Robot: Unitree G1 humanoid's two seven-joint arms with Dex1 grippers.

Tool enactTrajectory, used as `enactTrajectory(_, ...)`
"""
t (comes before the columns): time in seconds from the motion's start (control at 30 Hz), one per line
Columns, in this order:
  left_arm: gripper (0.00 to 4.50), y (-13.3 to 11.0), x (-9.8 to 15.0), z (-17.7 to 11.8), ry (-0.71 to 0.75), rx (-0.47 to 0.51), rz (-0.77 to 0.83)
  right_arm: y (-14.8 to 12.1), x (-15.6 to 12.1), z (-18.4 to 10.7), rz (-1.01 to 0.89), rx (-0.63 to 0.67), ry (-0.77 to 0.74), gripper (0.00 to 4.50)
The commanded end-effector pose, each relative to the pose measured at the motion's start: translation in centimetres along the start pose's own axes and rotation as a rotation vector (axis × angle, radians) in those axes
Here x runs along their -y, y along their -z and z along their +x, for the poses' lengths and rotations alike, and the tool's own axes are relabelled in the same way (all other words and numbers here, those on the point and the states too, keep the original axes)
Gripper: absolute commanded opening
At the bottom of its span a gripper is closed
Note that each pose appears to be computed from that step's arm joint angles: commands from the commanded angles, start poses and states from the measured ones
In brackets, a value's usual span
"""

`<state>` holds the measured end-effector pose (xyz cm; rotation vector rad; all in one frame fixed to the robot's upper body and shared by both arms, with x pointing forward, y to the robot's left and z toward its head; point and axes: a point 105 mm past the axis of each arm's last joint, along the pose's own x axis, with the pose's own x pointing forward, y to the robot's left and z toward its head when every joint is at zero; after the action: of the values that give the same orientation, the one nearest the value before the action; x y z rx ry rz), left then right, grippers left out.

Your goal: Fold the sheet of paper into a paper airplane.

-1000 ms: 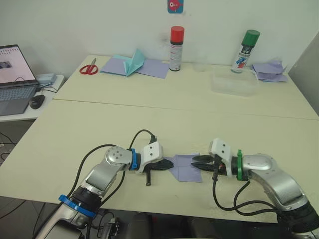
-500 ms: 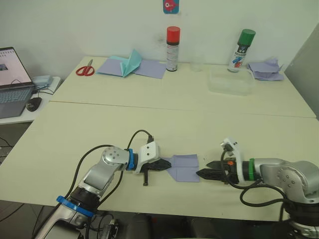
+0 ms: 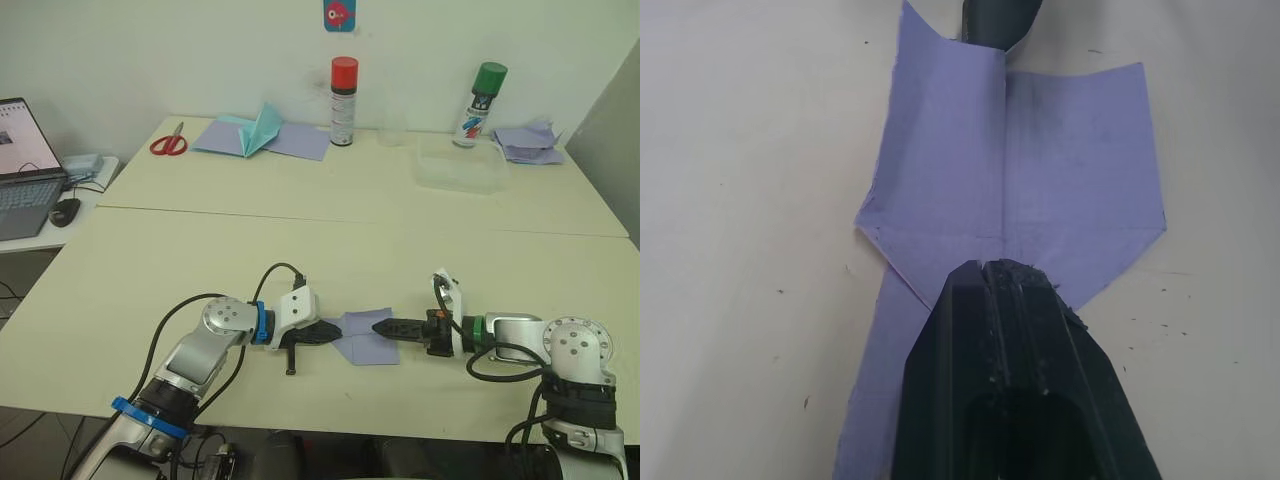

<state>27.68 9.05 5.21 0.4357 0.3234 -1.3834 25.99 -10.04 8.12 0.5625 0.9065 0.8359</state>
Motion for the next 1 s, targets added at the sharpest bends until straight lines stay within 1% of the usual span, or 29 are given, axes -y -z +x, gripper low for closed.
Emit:
enactTrajectory(0.03,0.00,3.3,1.0,0.8,0.030,-0.112,-0.084,0.3,-0.8,0.6,0.034,-0.027,-0.048,4.45)
enactTrajectory(0.13,0.00,3.2,1.0,0.8,0.032,-0.110,-0.081,0.3,-0.9,0.6,0.046,-0.026,-0.048,3.87)
enactTrajectory(0.43,0.00,3.2,1.1,0.8,0.044,-0.112,-0.072,0.5,-0.3,0.0,0.078,-0.013,-0.002,0.54)
enactTrajectory(0.47,0.00,3.3,1.1,0.8,0.044,-0.113,-0.072,0.5,-0.2,0.0,0.082,-0.007,0.002,0.19)
enactTrajectory(0.5,0.00,3.3,1.2,0.8,0.044,-0.113,-0.072,0.4,-0.1,-0.1,0.087,-0.002,0.005,0.04)
enactTrajectory(0.7,0.00,3.4,1.3,0.6,0.047,-0.114,-0.072,0.2,-0.6,0.0,0.101,0.015,-0.017,0.04)
enactTrajectory(1.0,0.00,3.4,1.2,0.7,0.042,-0.113,-0.068,0.0,-1.1,-0.4,0.079,0.001,-0.020,0.04)
